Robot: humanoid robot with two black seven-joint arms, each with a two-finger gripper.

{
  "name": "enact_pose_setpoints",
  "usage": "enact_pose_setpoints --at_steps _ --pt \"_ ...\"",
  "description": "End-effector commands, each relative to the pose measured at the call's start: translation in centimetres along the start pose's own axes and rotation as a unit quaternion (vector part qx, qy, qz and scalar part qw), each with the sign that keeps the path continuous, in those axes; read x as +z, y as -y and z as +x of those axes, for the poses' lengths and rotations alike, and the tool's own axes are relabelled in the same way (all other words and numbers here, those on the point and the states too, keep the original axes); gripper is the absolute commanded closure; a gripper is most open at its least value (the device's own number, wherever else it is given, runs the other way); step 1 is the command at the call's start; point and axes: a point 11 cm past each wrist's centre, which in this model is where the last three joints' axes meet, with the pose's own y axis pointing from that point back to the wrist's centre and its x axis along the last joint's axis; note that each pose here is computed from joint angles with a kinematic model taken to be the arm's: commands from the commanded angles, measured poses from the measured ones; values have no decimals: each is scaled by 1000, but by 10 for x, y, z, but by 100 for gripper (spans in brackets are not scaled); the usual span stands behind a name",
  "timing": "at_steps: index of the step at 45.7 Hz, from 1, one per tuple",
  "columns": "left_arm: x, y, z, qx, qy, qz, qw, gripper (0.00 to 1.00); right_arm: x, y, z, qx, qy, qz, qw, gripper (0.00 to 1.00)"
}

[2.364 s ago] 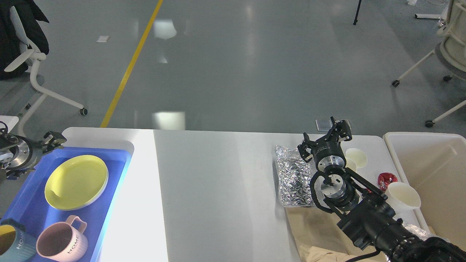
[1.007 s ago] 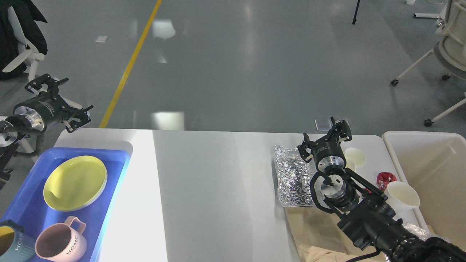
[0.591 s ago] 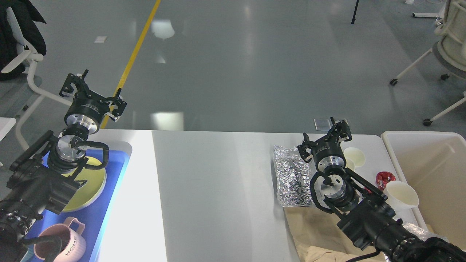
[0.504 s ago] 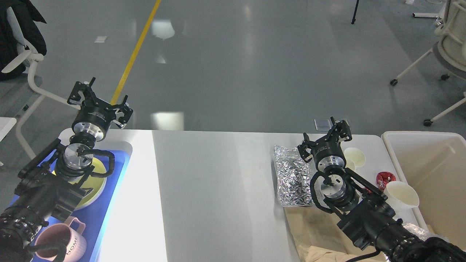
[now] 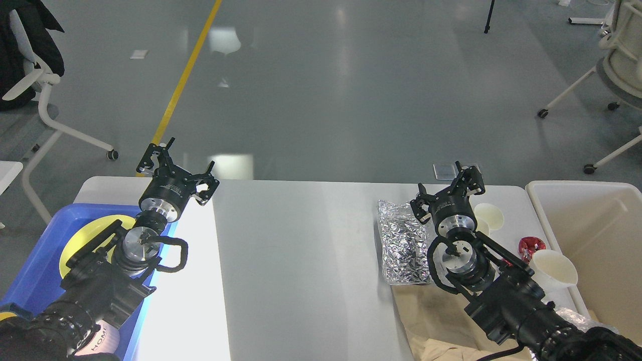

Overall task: Tidy desktop
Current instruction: 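Release the yellow plate and raise the left gripper above the tray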

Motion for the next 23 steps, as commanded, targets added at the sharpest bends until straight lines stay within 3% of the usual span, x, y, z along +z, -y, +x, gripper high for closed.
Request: enact_pose_setpoints --at_steps 1,23 --pt "-2 0 2 1 -1 -2 1000 2 0 0 0 -1 0 0 1000 0" --pt "0 -1 3 2 -10 -9 1000 2 0 0 0 0 0 0 1000 0"
